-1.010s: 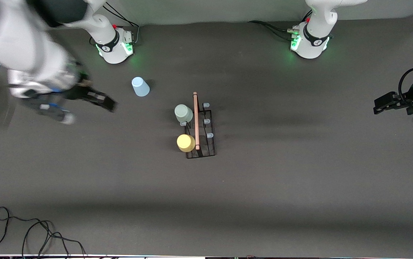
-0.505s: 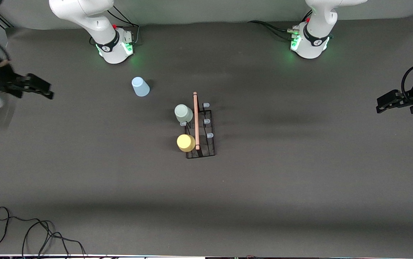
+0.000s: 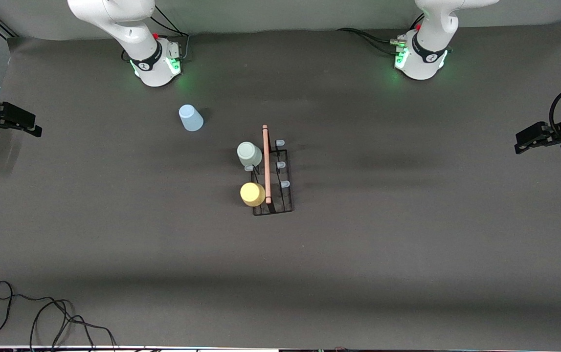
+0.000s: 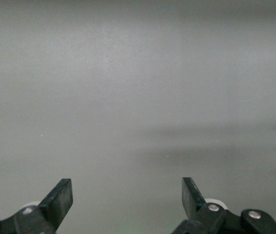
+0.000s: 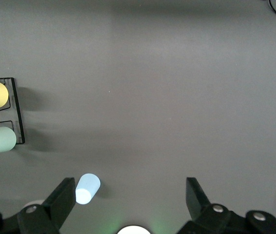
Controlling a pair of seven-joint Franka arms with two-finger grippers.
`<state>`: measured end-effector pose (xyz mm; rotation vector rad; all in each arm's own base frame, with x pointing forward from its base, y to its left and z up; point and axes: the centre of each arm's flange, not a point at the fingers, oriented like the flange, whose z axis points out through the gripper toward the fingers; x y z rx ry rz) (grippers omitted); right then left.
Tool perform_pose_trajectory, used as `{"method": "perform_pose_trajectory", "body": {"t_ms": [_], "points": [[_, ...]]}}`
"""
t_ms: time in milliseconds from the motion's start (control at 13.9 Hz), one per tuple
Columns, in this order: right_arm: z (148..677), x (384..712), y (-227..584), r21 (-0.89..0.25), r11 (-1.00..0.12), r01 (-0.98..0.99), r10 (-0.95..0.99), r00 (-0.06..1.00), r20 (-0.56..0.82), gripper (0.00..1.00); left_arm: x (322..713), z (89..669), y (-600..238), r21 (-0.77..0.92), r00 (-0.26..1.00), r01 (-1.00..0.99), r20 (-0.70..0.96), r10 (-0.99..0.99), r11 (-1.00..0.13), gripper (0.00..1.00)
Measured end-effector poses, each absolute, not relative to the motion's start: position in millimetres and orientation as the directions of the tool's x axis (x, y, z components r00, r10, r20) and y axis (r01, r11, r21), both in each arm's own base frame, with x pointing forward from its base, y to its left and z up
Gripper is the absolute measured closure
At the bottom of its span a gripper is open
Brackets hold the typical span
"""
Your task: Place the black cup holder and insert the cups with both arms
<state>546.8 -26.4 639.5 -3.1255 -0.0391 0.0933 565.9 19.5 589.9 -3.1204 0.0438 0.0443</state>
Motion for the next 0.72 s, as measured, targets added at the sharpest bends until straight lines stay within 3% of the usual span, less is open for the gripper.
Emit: {"method": "perform_pose_trajectory", "body": {"t_ms": [722], "points": [[628, 556, -25, -0.013, -1.000, 0.028, 0.029, 0.998, -0.062, 0.00, 567, 597, 23, -0.021, 1.000, -0.023, -0.012, -0.022, -1.000, 0.00]]}}
